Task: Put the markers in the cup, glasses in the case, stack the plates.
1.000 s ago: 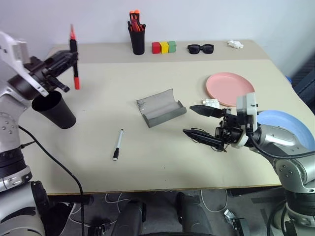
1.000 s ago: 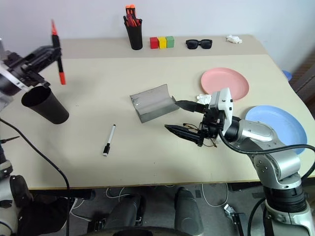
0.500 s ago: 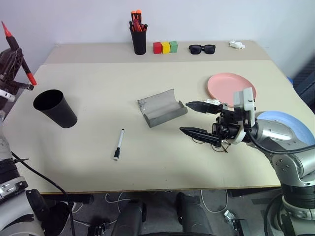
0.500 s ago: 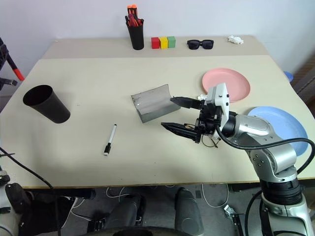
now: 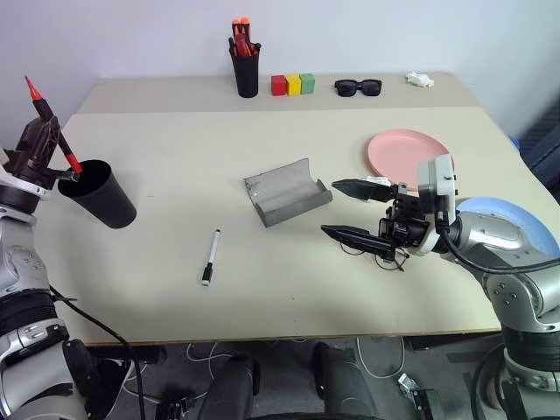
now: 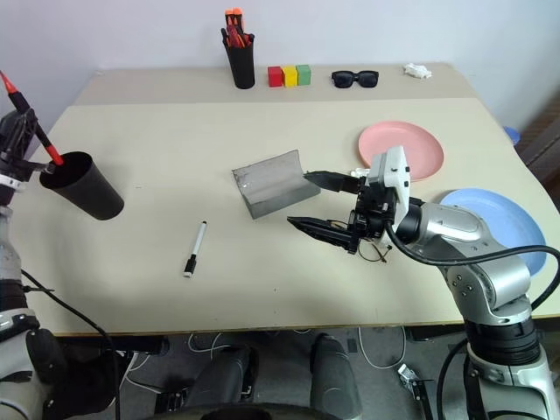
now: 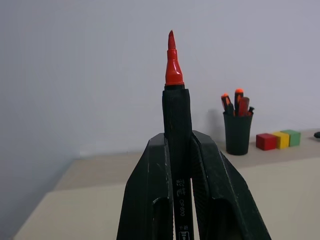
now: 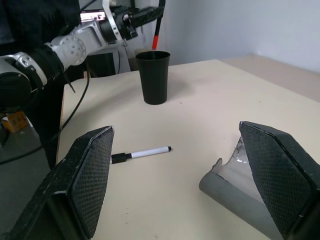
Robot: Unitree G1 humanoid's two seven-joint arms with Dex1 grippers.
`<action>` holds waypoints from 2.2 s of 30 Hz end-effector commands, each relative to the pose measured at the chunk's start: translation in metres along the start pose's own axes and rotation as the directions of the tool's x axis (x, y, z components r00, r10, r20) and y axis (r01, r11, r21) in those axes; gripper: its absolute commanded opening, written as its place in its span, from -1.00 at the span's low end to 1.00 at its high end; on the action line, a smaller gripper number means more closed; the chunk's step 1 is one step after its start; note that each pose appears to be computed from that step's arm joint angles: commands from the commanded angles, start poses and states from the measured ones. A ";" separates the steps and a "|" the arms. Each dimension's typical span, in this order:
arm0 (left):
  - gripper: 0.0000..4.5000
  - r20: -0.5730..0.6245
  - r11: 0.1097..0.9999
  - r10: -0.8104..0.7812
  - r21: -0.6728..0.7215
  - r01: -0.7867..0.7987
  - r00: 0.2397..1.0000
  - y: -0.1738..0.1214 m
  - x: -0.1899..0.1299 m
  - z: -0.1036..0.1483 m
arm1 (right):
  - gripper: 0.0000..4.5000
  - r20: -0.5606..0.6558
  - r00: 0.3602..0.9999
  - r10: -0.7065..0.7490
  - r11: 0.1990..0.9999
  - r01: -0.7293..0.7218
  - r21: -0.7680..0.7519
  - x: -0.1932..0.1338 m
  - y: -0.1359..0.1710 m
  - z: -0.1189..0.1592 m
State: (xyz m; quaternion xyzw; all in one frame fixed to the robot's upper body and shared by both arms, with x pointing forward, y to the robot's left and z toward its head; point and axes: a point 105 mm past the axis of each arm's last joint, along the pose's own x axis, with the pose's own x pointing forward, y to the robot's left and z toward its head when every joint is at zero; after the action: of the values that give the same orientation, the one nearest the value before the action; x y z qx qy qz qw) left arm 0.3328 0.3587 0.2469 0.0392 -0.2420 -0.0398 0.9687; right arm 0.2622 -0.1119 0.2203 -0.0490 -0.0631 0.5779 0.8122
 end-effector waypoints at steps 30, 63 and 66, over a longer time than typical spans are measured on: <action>0.95 -0.559 0.870 -0.494 -0.328 0.369 0.666 -0.206 0.001 0.003 | 0.83 0.028 1.000 -0.009 0.997 0.011 -0.074 0.000 0.001 0.009; 0.36 -0.845 0.850 -0.527 -0.522 0.072 0.088 -0.227 -0.119 -0.068 | 0.83 0.041 0.998 -0.043 0.995 0.046 -0.084 0.001 0.002 0.006; -0.34 -0.848 0.852 -0.524 -0.520 0.065 0.081 -0.227 -0.120 -0.070 | 0.83 0.040 0.998 -0.048 0.995 0.051 -0.086 0.001 0.001 0.006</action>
State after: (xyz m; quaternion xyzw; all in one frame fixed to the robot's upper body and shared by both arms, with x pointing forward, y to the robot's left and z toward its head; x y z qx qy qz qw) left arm 0.2505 0.1522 0.1059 -0.0679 0.4682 -0.2352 0.8490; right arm 0.2667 -0.1123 0.2133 -0.0559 -0.0742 0.5532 0.8279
